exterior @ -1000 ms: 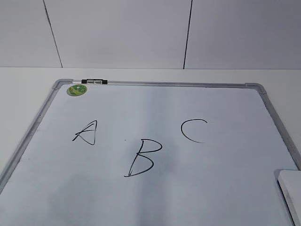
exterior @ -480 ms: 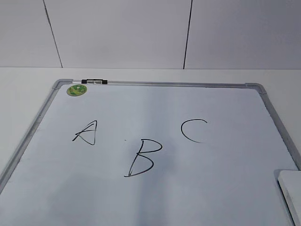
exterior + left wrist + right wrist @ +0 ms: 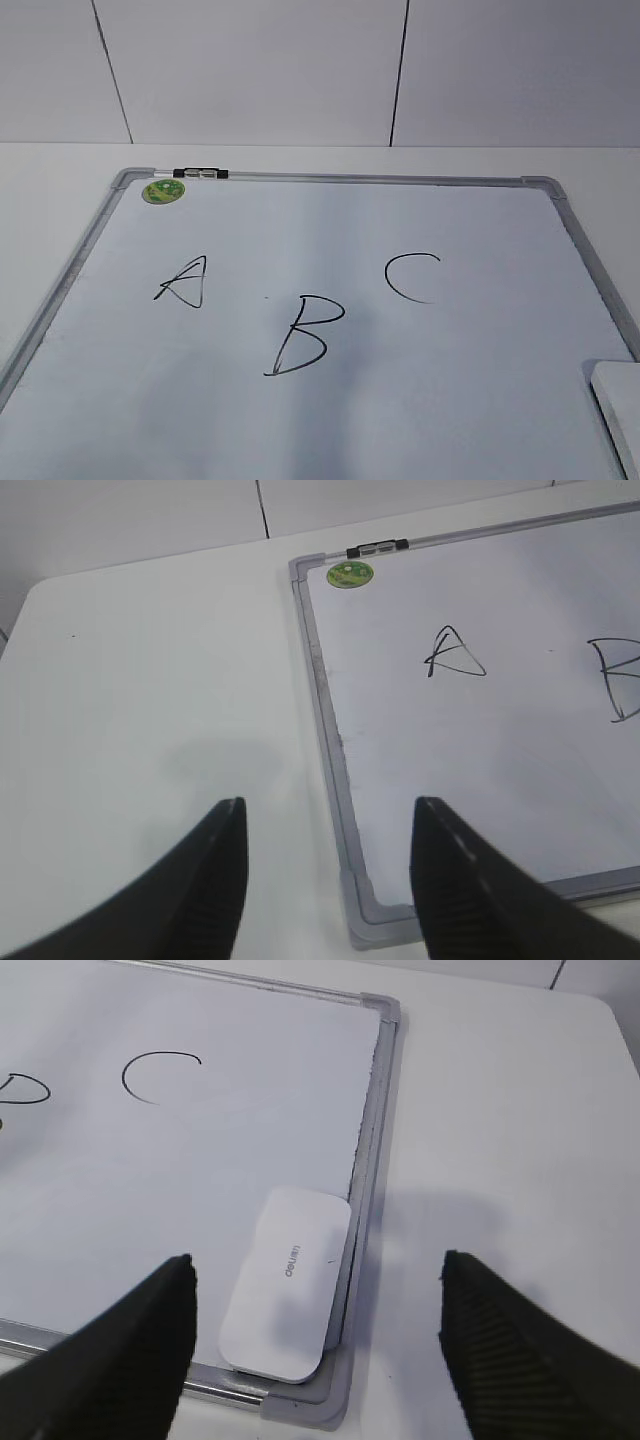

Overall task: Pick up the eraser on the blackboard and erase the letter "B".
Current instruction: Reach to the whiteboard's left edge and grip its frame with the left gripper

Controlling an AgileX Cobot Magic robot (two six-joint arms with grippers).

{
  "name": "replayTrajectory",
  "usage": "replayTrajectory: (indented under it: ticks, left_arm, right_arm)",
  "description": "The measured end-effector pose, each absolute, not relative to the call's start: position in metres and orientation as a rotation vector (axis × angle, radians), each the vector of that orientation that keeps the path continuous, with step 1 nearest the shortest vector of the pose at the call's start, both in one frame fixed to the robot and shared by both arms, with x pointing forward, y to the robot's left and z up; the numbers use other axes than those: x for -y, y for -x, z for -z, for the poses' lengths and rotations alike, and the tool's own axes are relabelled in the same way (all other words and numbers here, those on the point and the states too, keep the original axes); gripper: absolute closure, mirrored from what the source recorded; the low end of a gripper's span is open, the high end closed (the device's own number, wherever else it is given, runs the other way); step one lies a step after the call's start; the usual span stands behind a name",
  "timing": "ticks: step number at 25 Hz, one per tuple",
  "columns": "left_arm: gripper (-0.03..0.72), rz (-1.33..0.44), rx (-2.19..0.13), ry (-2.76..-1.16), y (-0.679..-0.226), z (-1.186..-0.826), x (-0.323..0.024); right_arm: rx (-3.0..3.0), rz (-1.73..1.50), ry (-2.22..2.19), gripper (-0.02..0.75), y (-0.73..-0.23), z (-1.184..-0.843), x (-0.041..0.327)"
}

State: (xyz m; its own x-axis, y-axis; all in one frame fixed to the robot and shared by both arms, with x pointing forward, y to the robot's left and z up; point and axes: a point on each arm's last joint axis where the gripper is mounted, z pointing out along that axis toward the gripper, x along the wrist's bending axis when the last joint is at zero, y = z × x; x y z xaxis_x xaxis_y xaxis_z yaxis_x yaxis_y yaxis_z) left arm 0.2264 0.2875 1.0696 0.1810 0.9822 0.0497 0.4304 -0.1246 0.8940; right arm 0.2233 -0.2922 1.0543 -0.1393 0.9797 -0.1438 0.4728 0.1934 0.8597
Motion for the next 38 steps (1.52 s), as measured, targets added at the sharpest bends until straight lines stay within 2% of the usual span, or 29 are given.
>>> replayTrajectory:
  ticks: [4,8,12,23,38]
  left_arm:
    - [0.288,-0.879,-1.372,-1.696,-0.233,-1.081,-0.288]
    - [0.228,-0.852,-1.396,-1.719,-0.242,-1.09,-0.288]
    - [0.203,-0.84,-1.404,-1.725,-0.249,-1.094,-0.288]
    - [0.2,-0.824,-1.417,-1.724,-0.263,-1.097,-0.288]
    - [0.2,-0.82,-1.421,-1.727,-0.264,-1.097,-0.288]
  right_arm:
    - [-1.759,-0.863,-1.336,0.144,-0.22,-1.068,0.29]
    - [-1.813,-0.895,-1.317,0.144,-0.224,-1.084,0.286]
    - [-1.92,-0.925,-1.372,0.144,-0.234,-1.094,0.28]
    - [-2.079,-0.942,-1.517,0.144,-0.265,-1.096,0.272]
    - [-2.001,-0.801,-1.607,0.144,-0.268,-1.093,0.284]
